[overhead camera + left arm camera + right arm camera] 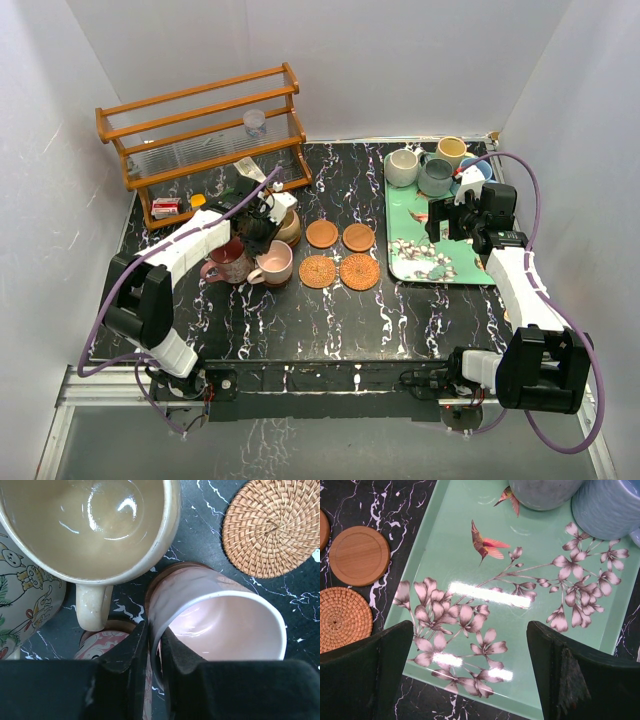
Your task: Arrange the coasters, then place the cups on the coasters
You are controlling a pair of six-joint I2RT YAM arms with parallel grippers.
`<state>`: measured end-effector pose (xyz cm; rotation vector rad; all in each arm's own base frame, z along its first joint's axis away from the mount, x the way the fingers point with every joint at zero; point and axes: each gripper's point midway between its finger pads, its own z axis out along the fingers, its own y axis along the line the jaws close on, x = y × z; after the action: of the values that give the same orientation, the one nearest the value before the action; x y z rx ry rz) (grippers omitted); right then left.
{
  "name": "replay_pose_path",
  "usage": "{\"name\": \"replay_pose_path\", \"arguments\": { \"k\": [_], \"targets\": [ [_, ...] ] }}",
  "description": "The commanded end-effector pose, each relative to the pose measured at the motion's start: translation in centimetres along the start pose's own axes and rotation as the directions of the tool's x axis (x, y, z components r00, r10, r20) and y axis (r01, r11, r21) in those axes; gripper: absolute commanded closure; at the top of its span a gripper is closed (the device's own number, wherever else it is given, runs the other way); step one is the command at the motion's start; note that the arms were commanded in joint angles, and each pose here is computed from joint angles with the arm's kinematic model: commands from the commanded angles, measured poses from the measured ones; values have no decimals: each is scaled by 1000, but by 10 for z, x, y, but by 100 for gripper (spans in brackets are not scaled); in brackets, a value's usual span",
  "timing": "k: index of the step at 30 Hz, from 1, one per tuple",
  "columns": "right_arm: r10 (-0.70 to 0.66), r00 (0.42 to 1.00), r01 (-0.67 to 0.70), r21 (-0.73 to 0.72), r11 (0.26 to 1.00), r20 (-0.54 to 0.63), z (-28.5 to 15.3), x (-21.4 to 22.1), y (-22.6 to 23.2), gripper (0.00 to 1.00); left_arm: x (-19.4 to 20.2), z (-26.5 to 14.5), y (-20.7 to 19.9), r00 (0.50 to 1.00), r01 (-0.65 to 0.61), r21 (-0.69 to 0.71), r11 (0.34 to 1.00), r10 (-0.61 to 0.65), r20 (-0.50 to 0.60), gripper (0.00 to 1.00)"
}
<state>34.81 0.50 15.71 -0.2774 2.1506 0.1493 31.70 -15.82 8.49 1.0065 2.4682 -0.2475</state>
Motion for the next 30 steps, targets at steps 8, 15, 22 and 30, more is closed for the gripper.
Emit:
{"name": "replay_pose_path", "arguments": {
  "k": [8,15,22,30],
  "targets": [
    [-30,998,29,13,999,56,-1,-19,-5,3,-21,-24,6,998,-6,-23,1000,8,62,70],
    [-23,996,21,27,999,82,-3,-28,-8,3,-49,-55,9,989,-13,-47,999,20,149,62],
    [-17,996,12,64,998,89,3,-56,-22,2,-73,-87,11,966,-19,-87,996,40,256,47],
    [12,994,-26,132,991,111,19,-99,-48,2,-88,-119,17,908,-5,-180,984,80,410,28]
  ]
}}
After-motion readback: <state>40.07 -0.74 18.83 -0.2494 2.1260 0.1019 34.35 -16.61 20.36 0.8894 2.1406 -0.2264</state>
